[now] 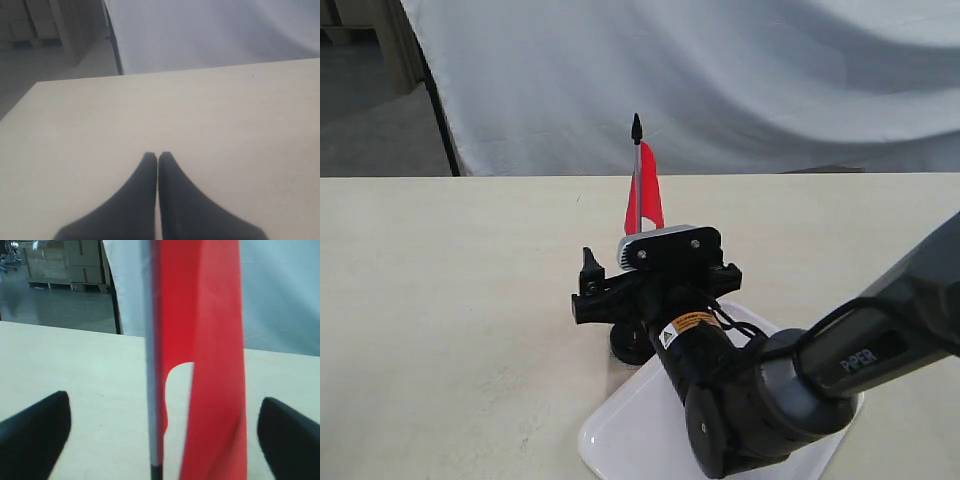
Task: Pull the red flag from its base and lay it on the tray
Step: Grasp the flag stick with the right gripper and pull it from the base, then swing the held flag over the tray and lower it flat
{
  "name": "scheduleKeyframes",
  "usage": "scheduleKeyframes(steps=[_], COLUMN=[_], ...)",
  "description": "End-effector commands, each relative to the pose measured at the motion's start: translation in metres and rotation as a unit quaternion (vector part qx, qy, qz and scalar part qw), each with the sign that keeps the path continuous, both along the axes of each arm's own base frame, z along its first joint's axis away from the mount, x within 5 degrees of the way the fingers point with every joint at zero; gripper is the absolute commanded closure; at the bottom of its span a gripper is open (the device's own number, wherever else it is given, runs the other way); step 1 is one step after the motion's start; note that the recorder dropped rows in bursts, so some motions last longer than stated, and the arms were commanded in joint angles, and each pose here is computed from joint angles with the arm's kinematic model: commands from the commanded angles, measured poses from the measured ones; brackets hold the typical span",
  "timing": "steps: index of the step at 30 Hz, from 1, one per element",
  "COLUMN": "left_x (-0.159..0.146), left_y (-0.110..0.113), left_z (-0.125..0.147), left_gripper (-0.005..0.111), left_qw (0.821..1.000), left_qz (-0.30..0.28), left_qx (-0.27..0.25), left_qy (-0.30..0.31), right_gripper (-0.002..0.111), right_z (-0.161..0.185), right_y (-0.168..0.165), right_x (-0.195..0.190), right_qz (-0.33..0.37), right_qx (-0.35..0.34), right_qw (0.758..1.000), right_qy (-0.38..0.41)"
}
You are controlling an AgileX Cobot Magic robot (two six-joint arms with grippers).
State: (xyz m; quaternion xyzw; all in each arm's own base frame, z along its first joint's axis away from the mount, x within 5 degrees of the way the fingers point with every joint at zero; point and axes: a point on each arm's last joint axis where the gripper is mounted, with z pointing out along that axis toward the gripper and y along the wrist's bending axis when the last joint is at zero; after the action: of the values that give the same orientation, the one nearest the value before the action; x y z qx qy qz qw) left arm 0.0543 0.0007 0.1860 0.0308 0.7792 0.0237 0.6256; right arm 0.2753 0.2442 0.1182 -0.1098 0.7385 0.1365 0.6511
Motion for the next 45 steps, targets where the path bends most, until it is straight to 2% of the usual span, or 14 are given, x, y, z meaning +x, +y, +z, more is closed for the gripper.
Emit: scheduleKeyframes(steps=[1,2,3,8,15,18,22,28,31,33,40,45], left_x=[0.000,0.000,0.000,0.000,0.000,0.000,0.000,0.000,0.000,0.000,0.000,0.000], left_y=[0.000,0.000,0.000,0.000,0.000,0.000,0.000,0.000,0.000,0.000,0.000,0.000], left_z=[0.000,0.000,0.000,0.000,0.000,0.000,0.000,0.000,0.000,0.000,0.000,0.000], left_gripper=[0.105,0.105,0.105,0.105,0.105,0.105,0.105,0.105,0.105,0.105,0.105,0.105], left_qw=[1.000,1.000,1.000,1.000,1.000,1.000,1.000,1.000,1.000,1.000,1.000,1.000], left_qz=[0.002,0.002,0.002,0.002,0.002,0.002,0.002,0.002,0.002,0.002,0.002,0.002], left_qx=[-0.001,-0.001,-0.001,-0.001,-0.001,-0.001,-0.001,-0.001,-0.001,-0.001,-0.001,-0.001], left_qy=[-0.003,-0.003,-0.003,-0.003,-0.003,-0.003,-0.003,-0.003,-0.003,-0.003,-0.003,-0.003], right_gripper=[0.072,0.099,0.107,0.109,0.109,0.109,0.109,0.109,0.109,0.109,0.109,0.109], right_z=[-0.003,-0.006,-0.008,0.008,0.103,0.135,0.156,0.140,0.124,0.115,0.087,0.054], right_y=[-0.002,-0.002,-0.002,-0.004,-0.023,-0.036,-0.057,-0.094,-0.108,-0.112,-0.104,-0.095], right_x=[0.002,0.001,0.000,-0.004,-0.028,-0.043,-0.065,-0.080,-0.083,-0.087,-0.089,-0.082], right_qz=[-0.016,-0.012,-0.008,0.003,0.036,0.058,0.095,0.080,0.050,0.057,0.126,0.166], right_qx=[-0.005,-0.016,-0.030,-0.070,-0.153,-0.218,-0.351,-0.530,-0.562,-0.578,-0.609,-0.653], right_qw=[1.000,0.999,0.999,0.997,0.984,0.968,0.922,0.841,0.824,0.812,0.782,0.738], right_qy=[0.014,0.028,0.041,0.020,-0.086,-0.113,-0.133,-0.079,-0.054,-0.055,-0.040,-0.014])
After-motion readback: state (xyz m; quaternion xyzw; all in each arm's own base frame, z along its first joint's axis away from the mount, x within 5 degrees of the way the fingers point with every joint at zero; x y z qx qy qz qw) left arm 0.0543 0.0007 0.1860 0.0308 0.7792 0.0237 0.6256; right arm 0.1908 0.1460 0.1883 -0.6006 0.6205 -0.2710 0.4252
